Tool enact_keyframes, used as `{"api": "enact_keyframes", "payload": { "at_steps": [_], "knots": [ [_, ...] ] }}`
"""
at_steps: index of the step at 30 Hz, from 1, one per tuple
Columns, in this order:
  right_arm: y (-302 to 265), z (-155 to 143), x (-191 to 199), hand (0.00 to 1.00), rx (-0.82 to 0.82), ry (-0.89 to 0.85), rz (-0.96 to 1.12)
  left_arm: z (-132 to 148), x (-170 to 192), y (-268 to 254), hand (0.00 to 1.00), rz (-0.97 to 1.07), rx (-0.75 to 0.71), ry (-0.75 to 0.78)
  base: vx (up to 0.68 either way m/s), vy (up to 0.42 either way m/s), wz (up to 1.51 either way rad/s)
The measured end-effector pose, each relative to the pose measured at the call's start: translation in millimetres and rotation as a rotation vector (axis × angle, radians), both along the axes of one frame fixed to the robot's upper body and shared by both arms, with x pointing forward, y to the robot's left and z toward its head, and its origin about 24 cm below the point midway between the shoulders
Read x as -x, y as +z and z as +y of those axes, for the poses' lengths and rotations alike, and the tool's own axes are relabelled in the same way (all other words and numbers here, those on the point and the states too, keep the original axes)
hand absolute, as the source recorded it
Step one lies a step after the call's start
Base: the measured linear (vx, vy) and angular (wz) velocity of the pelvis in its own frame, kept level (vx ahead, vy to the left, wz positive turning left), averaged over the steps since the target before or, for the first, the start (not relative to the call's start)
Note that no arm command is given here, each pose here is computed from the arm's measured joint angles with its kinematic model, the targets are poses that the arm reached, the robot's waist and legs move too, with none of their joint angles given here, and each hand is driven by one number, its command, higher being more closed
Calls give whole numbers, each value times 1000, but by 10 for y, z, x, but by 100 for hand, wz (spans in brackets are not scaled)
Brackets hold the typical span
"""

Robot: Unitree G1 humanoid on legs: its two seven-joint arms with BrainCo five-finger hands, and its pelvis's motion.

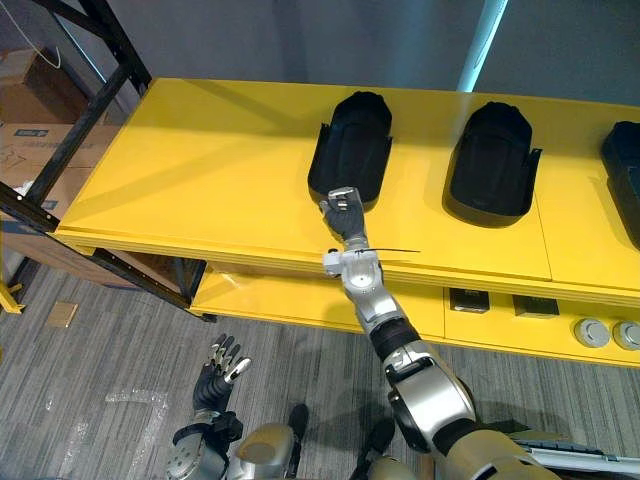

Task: Walk over and take plastic housings, then place them on the shelf

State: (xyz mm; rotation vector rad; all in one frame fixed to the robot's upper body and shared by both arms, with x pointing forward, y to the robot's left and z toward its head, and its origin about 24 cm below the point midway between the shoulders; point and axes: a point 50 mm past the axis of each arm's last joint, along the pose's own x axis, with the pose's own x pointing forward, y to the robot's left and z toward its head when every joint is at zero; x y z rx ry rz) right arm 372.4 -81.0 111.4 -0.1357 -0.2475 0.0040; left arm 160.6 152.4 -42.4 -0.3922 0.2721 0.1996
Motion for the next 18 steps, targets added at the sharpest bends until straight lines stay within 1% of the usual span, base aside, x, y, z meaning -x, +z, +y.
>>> {"api": "enact_keyframes", "payload": {
  "at_steps": [6,13,16,17,18],
  "knots": [
    [206,-119,-103,100,54,-25,-54,-66,-3,1,0,0,30,-14,-2,6,0],
    [271,-143,-113,100,54,-26,-80,-59,-6,14,0,-15,33,-8,0,0,0],
    [414,-85,-50,100,-2,7,-156,-60,-9,18,0,-20,32,-9,0,0,-6],
    [533,-22,71,100,-86,51,-240,-58,-8,20,0,-22,30,-9,7,11,-16],
    [572,20,167,100,-134,81,-279,-52,0,16,0,-20,30,-5,13,22,-21]
  ]
}}
